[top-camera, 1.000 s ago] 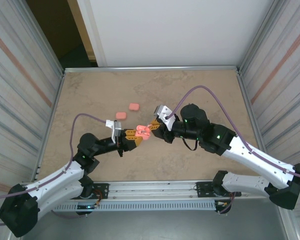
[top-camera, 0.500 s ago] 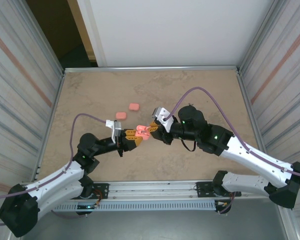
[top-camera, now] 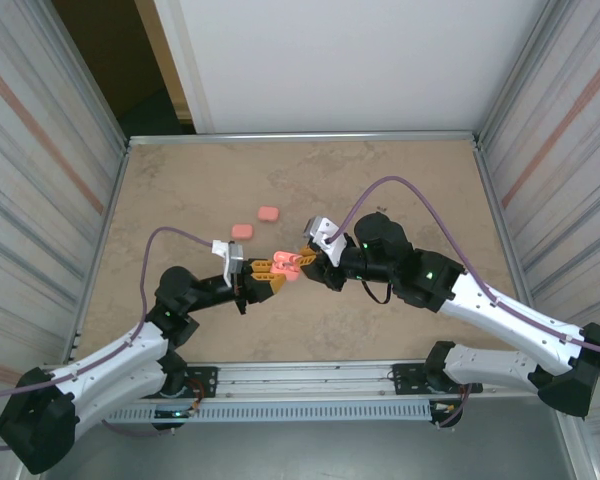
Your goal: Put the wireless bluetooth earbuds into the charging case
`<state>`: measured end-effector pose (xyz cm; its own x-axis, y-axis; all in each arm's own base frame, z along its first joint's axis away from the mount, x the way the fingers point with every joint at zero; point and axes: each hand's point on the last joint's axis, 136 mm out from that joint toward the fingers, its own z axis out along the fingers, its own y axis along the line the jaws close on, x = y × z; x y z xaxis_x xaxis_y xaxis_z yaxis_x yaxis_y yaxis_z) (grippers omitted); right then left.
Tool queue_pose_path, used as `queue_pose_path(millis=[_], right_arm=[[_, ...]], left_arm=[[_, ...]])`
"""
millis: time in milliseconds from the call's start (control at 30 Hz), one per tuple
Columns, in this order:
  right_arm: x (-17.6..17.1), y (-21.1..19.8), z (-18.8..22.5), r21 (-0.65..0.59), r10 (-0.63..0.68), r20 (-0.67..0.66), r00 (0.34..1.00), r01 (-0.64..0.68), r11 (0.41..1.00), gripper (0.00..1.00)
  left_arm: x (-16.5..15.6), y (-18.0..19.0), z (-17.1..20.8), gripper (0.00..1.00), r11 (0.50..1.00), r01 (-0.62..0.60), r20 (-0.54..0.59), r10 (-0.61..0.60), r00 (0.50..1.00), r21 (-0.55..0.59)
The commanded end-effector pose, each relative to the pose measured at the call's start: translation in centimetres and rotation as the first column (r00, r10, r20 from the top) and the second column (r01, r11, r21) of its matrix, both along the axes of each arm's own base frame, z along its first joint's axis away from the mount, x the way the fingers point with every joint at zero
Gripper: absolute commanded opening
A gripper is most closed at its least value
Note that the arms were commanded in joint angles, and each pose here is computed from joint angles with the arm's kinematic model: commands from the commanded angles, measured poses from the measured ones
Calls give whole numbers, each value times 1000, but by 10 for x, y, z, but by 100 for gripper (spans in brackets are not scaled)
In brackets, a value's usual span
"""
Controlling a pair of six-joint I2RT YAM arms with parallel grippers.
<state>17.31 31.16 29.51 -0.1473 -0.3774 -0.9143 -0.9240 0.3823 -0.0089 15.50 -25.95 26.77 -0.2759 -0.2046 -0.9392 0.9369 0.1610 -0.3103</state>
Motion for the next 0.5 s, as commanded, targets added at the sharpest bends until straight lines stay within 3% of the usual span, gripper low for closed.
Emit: queue_pose_path(millis=[0, 467], right_arm=[[-5, 4, 0, 14, 22, 4, 1000, -22, 1000, 21], [-13, 5, -4, 27, 60, -18, 998, -60, 998, 21]], left_arm=[[-5, 0, 24, 0, 999, 16, 83, -13, 996, -39], [-6, 0, 28, 0, 999, 17, 92, -12, 996, -46]])
